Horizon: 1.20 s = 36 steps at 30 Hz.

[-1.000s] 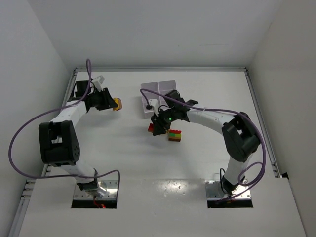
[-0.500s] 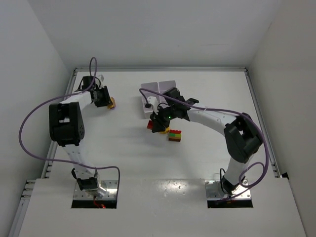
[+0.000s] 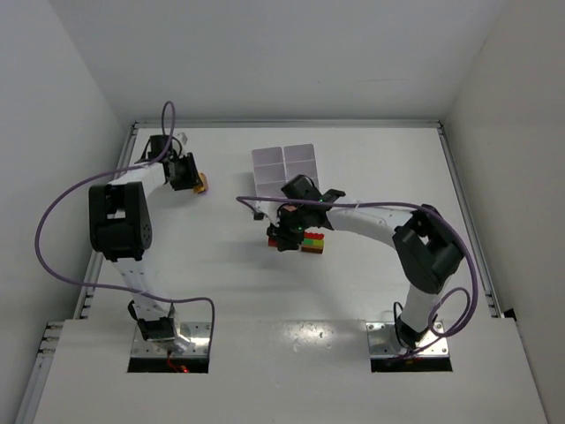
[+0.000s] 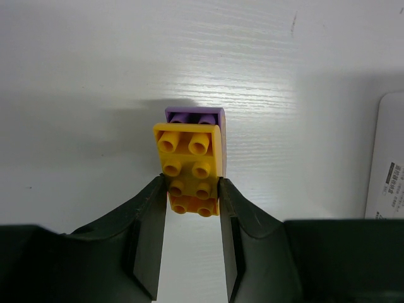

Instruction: Sort the legos into containers by color

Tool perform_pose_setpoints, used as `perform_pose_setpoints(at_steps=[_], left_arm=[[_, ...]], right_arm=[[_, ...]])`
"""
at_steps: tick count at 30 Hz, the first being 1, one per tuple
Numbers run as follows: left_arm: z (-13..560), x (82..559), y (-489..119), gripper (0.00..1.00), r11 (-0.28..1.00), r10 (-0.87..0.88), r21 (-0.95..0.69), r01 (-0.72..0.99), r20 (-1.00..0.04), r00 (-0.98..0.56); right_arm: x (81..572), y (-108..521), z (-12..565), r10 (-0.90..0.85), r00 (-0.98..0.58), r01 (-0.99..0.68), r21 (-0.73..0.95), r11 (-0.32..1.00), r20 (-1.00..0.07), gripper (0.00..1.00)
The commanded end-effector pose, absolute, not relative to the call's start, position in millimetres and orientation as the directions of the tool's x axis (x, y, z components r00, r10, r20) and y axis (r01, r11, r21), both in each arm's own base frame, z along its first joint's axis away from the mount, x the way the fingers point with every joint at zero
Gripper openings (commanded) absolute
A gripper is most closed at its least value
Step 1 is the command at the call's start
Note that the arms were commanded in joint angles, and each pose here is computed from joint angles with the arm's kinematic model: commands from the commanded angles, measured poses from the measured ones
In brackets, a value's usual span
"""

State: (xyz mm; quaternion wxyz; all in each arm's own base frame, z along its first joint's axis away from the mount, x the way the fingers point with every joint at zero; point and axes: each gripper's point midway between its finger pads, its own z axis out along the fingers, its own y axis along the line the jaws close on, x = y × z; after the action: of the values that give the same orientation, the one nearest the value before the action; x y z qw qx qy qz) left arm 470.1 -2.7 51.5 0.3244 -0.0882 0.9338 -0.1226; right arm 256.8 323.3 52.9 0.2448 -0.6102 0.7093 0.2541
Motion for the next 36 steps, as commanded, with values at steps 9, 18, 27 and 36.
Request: perform_pose_setpoints(at_steps=[9,18,27,36], left_arm=[[111,459,-41,0.00,0.906,-0.221,-0.412,0.095,-0.652,-0.725],[160,408,-82,0.00,0.584,-0.198,-0.675,0.451,-0.657,-0.728],[219,349,-97,0.00,0.172,-0.172,-0.740,0.650,-0.672,-0.720],[237,328,-115,0.00,0.120,-0.132,-0.665,0.737,-0.746,-0.652]], right_arm=[[279,328,45,-0.778,-0.064,-0.987,-0.073,0.140,-0.625,0.92],[300,381,139,-0.502,-0.260,-0.961,0.173,0.214,-0.825,0.93],[341,413,222,-0.118,-0.586,-0.809,0.574,0.125,-0.801,0.93],[351,428,226,-0.045,-0.726,-0.688,0.724,0.049,-0.686,0.93]])
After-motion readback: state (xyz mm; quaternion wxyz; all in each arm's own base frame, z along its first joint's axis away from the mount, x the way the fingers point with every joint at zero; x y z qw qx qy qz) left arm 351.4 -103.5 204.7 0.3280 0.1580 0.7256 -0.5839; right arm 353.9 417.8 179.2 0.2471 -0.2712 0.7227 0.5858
